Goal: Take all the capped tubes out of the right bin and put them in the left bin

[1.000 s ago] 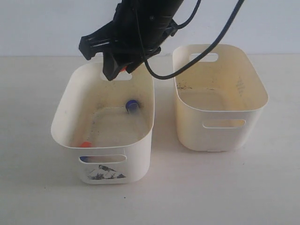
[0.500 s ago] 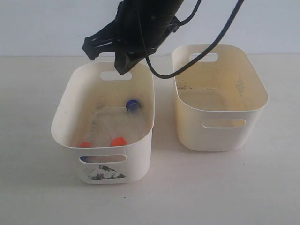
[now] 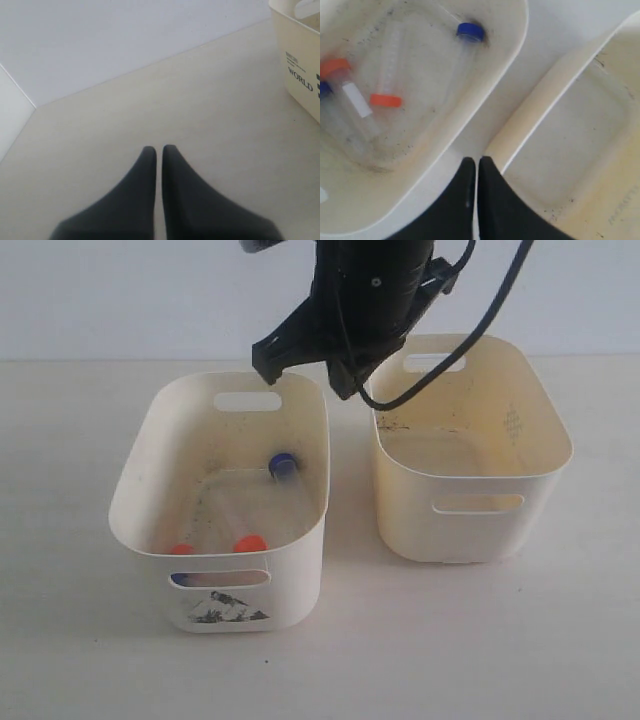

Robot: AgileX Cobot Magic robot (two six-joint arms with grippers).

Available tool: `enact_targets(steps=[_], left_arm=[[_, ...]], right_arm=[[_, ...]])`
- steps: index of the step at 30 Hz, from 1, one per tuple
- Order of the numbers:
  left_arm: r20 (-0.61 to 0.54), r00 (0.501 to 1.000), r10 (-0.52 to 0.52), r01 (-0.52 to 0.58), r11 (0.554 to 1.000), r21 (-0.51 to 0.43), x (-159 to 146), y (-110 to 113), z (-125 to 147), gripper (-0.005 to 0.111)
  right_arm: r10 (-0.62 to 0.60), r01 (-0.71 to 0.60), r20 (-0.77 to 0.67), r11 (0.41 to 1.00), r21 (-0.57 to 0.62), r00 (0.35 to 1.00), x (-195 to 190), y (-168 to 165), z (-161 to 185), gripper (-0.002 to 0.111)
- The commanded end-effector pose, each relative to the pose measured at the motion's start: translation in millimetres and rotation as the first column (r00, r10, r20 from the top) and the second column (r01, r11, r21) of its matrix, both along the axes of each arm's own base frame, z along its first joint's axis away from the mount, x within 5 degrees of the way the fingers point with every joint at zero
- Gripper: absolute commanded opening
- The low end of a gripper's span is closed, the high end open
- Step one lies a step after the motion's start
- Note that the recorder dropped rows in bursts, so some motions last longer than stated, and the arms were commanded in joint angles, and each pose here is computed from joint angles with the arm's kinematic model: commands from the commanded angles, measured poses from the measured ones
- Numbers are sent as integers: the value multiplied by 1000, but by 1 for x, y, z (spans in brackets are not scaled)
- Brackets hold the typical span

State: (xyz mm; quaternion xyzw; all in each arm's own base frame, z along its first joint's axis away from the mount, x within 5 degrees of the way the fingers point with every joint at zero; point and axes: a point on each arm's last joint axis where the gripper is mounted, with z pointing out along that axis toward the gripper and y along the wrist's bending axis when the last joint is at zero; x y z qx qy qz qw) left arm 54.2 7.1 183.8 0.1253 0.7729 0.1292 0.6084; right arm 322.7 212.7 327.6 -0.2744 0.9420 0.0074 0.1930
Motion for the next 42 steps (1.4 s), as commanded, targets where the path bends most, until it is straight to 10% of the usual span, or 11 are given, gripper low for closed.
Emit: enact_targets(steps=[1, 29, 42], left_arm=[[4, 1000, -4, 4, 1000, -12, 0, 0, 1, 4], [4, 1000, -4, 4, 1000, -12, 0, 0, 1, 4], [4, 1000, -4, 4, 1000, -12, 0, 0, 1, 4]], right_arm=[[-27, 32, 94, 998, -56, 995, -7, -16, 23, 1], [-29, 43, 229, 998, -56, 973, -15, -29, 52, 1], [-73, -12, 536, 988, 153, 841, -80, -78, 137, 1]])
